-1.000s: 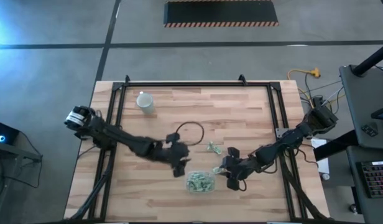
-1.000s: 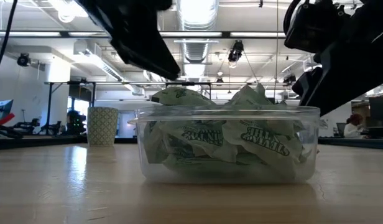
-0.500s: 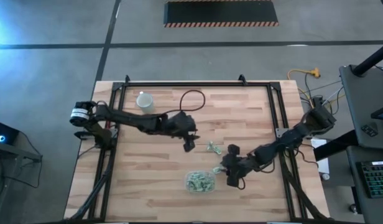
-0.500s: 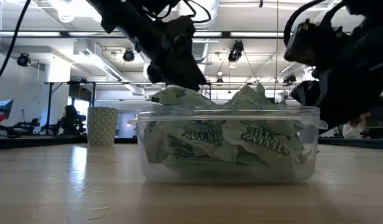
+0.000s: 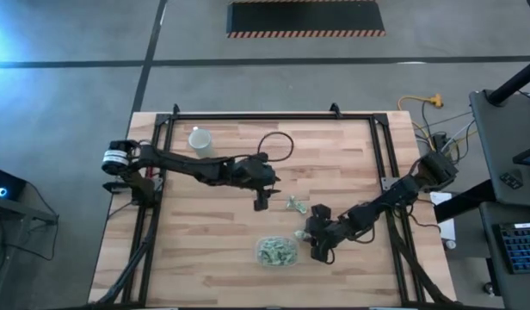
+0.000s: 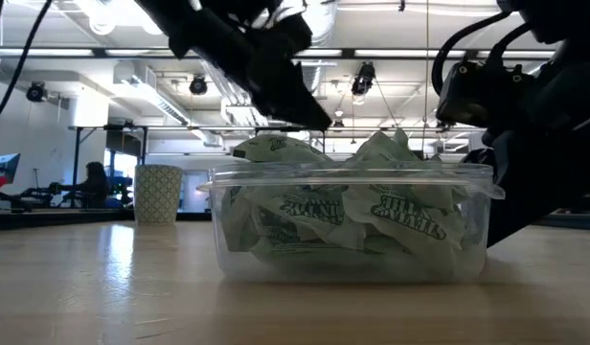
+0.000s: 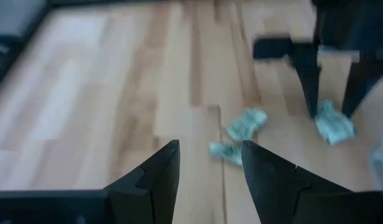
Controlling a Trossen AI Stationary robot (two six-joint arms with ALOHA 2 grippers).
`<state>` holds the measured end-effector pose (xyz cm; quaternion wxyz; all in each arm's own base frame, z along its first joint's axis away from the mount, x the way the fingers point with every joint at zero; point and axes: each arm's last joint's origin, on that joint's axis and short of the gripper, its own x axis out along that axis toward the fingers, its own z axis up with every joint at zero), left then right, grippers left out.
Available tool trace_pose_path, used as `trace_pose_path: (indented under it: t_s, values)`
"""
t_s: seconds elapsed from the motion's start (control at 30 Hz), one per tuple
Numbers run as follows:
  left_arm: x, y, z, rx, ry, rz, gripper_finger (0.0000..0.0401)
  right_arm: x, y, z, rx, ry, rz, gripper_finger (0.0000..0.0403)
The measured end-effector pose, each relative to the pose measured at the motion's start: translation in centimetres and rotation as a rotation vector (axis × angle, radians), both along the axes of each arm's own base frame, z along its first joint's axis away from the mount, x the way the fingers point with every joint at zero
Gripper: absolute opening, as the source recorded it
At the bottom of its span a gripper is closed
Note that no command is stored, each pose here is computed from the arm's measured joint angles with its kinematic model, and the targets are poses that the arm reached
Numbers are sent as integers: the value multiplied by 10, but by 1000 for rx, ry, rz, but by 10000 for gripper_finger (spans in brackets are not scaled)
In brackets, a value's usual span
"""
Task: Pick and place Stevia / Truvia into bins
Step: Put the top left stevia packet into the transparent container
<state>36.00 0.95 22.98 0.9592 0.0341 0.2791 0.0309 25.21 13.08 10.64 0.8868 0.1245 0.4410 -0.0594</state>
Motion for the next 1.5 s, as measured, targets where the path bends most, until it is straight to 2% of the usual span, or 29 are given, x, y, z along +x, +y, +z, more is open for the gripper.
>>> trace_pose_path:
  t_s: [0.17,0.3,0.57,1.0,1.5]
  values:
    - [25,-2,-25,-45,55,-100,157,0,0,1,15,-11,-11,150]
    - [48,-2,-43,-119,149,-72,157,2,1,2,34,-28,-19,143]
    - [77,-1,-61,-132,281,-60,157,2,1,2,83,-32,-85,132]
    - [80,0,-65,-128,309,-53,157,2,1,2,87,-36,-98,129]
    - [82,-2,-83,-141,342,-27,148,2,1,2,81,-41,-107,122]
